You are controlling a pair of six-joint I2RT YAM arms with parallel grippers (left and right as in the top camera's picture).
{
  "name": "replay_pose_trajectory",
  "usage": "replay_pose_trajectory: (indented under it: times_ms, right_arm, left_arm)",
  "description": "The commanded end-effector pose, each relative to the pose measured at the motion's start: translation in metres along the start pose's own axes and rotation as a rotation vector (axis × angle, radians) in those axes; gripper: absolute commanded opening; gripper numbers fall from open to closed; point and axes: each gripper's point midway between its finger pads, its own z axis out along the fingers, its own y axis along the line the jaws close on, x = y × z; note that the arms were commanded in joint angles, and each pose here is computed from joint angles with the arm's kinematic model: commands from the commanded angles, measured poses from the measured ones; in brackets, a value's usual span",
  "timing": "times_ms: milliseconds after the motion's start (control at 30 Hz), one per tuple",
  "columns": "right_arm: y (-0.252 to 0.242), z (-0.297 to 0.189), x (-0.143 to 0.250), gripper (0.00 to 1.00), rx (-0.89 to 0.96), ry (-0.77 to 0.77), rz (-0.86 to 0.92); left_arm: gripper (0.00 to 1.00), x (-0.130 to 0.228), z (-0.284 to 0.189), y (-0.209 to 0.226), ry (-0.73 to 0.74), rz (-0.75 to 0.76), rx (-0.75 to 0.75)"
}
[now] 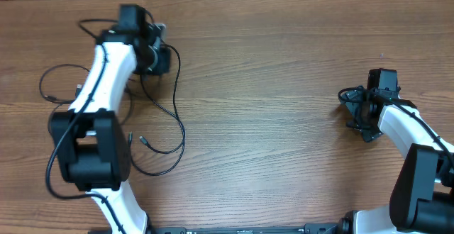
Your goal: Untangle cables
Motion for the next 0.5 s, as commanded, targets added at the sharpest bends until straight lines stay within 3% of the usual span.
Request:
replay_pose_trajectory:
  times_ms: [0, 67, 100, 233, 467]
  right_arm:
    - [0.001, -0.004, -0.004, 1.00, -0.009, -0.017, -0.005]
    - [0.001, -0.004, -0.004, 1.00, -0.009, -0.017, -0.005]
    - [0.001, -0.004, -0.004, 1.00, -0.009, -0.017, -0.005]
    - [0.001, -0.004, -0.004, 1.00, -0.009, -0.017, -0.004]
    - [0.001, -0.004, -0.004, 1.00, -0.009, -0.017, -0.004]
  left_arm:
    - [0.04, -0.040, -0.069, 0.027, -0.185, -0.061, -0.047]
    - [0.04, -0.040, -0.092, 0.073, -0.222, -0.119, -0.209]
    - [0.04, -0.032, -0.102, 0.110, -0.212, -0.180, -0.356]
    - [0.04, 0.005, -0.133, 0.188, -0.161, -0.379, -0.676]
    - [0.04, 0.050, -0.154, 0.245, -0.138, -0.647, -0.734]
